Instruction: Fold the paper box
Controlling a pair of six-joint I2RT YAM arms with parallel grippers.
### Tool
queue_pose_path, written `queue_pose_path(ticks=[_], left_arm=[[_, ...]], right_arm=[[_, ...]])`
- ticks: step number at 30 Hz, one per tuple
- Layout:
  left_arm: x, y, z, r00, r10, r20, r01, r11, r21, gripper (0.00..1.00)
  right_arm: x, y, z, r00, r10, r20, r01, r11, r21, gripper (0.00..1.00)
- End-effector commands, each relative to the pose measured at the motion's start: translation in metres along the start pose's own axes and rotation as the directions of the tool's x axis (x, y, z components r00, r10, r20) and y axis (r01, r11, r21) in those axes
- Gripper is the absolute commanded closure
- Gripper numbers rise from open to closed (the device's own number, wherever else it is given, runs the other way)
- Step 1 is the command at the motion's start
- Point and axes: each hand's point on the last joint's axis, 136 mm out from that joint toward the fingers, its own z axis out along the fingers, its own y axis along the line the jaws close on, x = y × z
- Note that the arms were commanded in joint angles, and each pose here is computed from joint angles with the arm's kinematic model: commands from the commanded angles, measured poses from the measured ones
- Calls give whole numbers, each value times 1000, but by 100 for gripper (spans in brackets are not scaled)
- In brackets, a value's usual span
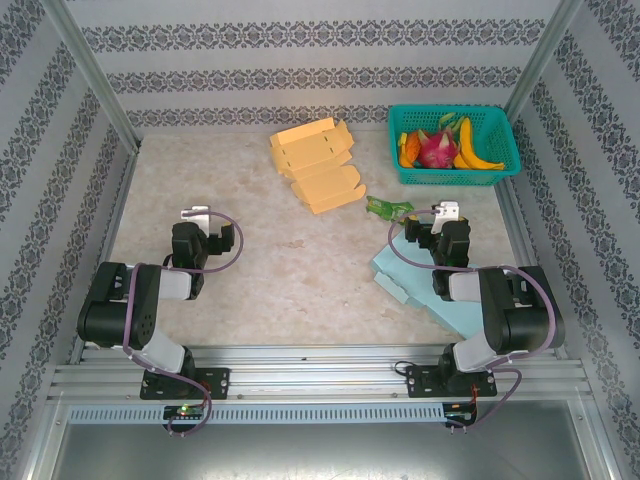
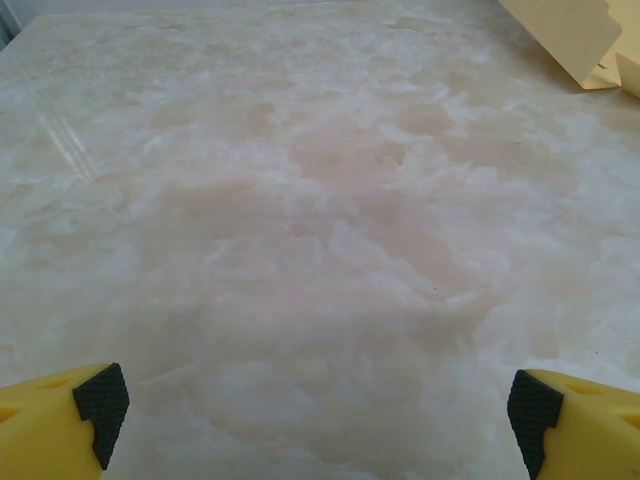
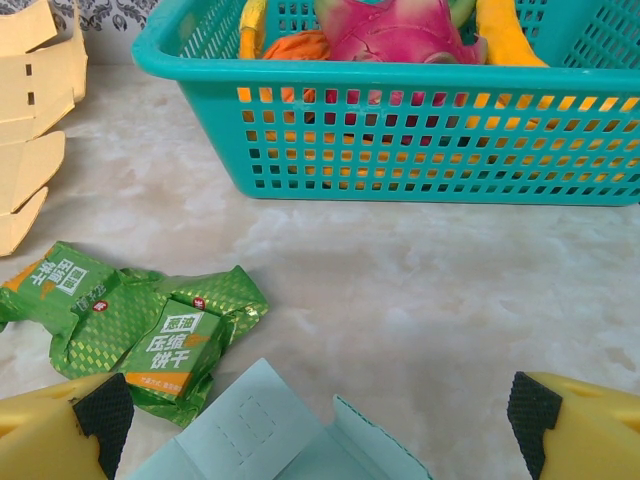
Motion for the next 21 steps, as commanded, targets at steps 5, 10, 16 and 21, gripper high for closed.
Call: queue_pose_path(ticks=[5, 10, 16, 21], left_arm=[[-6, 1, 1, 1000, -5, 18, 5, 1000, 12, 0], [-22, -8, -4, 998, 8, -58, -4, 998, 61, 0], [-64, 9, -41, 994, -101, 42, 102, 995, -17, 0], [-78, 31, -67, 948, -283, 146, 299, 949, -104, 0]], right_arm=[[-16, 4, -2, 1000, -17, 24, 16, 1000, 9, 2], [-34, -8, -19, 998, -36, 55, 27, 988, 154, 2], [-62, -10, -44, 997, 10, 80, -25, 982, 188, 2], [-86, 6, -61, 993, 62, 97, -71, 993, 91, 2]])
